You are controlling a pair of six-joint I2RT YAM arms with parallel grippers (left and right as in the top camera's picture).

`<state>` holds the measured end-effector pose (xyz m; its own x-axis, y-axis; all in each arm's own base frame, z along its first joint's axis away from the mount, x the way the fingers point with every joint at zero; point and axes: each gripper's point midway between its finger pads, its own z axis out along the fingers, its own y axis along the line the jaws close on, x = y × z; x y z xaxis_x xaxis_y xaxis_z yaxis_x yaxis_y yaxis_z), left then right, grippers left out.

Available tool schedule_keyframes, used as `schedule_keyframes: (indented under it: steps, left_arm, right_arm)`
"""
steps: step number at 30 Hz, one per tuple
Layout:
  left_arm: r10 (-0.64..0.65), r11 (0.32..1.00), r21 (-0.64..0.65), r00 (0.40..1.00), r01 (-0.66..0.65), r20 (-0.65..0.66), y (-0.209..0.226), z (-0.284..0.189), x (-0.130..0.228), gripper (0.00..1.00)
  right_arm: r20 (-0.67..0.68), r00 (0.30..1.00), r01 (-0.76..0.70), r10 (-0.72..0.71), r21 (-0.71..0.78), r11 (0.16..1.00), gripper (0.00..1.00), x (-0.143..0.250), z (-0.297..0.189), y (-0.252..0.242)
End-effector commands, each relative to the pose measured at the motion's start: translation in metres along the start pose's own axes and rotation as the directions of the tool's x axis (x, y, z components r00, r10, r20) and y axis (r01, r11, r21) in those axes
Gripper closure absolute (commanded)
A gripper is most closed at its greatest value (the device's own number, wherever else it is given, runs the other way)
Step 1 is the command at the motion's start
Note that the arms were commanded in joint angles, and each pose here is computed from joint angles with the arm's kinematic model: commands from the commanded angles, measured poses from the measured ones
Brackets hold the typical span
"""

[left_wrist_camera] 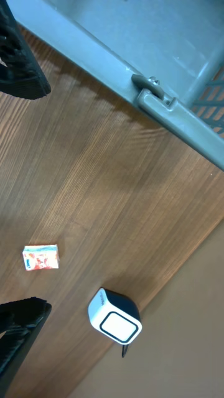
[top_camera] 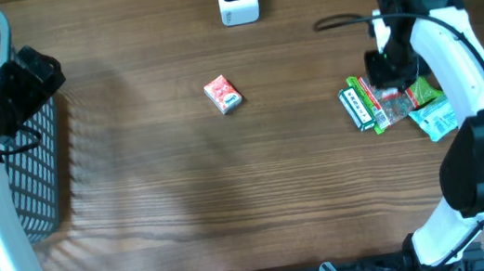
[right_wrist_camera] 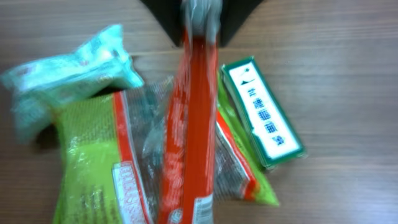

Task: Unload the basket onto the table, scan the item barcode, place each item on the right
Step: 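Move the stick right and set it down by the green box, then move the right gripper left and grasp the red-white box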

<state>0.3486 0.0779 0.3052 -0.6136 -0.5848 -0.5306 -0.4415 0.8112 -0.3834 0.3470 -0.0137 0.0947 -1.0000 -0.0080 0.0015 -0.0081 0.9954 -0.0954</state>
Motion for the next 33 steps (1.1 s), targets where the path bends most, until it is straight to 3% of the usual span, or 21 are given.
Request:
schedule_keyframes:
  steps: [1,3,7,9,13,15,18,21,27,31,33]
  left_arm:
    - [0.021,1.0,0.017,1.0,-0.022,0.005,-0.005,-0.002,-0.001,0.0]
    - [0.021,1.0,0.017,1.0,-0.022,0.005,-0.005,-0.002,-0.001,0.0]
    - [0.021,1.0,0.017,1.0,-0.022,0.005,-0.005,-0.002,-0.001,0.0]
    - [0.021,1.0,0.017,1.0,-0.022,0.005,-0.005,-0.002,-0.001,0.0]
    - [0.021,1.0,0.017,1.0,-0.022,0.005,-0.005,-0.002,-0.001,0.0]
    - [0.021,1.0,0.017,1.0,-0.022,0.005,-0.005,-0.002,-0.001,0.0]
    - [0.021,1.0,0.017,1.0,-0.022,0.005,-0.005,-0.002,-0.001,0.0]
    - [0.021,1.0,0.017,1.0,-0.022,0.005,-0.005,-0.002,-0.001,0.0]
    - [0.021,1.0,0.017,1.0,-0.022,0.005,-0.005,-0.002,-0.001,0.0]
    - [0.021,1.0,0.017,1.0,-0.022,0.005,-0.005,-0.002,-0.001,0.0]
    - [0.021,1.0,0.017,1.0,-0.022,0.005,-0.005,-0.002,-0.001,0.0]
  right_arm:
    - [-0.044,0.999,-0.029,0.027,-0.051,0.998,0.17,0.011,0.023,0.009]
    - [-0.025,0.999,-0.03,0.029,-0.053,0.998,0.06,0.006,0.021,0.01]
    - [0.036,0.999,0.003,0.001,-0.118,0.993,0.1,-0.012,-0.01,0.03]
    - [0.105,0.993,0.066,-0.044,-0.215,0.974,0.18,-0.026,-0.04,0.064]
    - [0.241,0.958,0.229,-0.157,-0.309,0.923,0.22,-0.04,-0.076,0.133]
    - [0.304,0.933,0.297,-0.192,-0.347,0.89,0.15,-0.042,-0.086,0.176]
    - [0.386,0.895,0.368,-0.223,-0.356,0.859,0.16,-0.043,-0.091,0.23]
    - [0.487,0.83,0.435,-0.272,-0.261,0.862,0.26,-0.045,-0.089,0.274]
    - [0.579,0.727,0.411,-0.369,0.063,0.909,0.4,-0.054,-0.063,0.307]
    - [0.597,0.698,0.405,-0.395,0.126,0.906,0.48,-0.061,-0.039,0.327]
    - [0.593,0.698,0.406,-0.402,0.135,0.904,0.61,-0.063,-0.025,0.335]
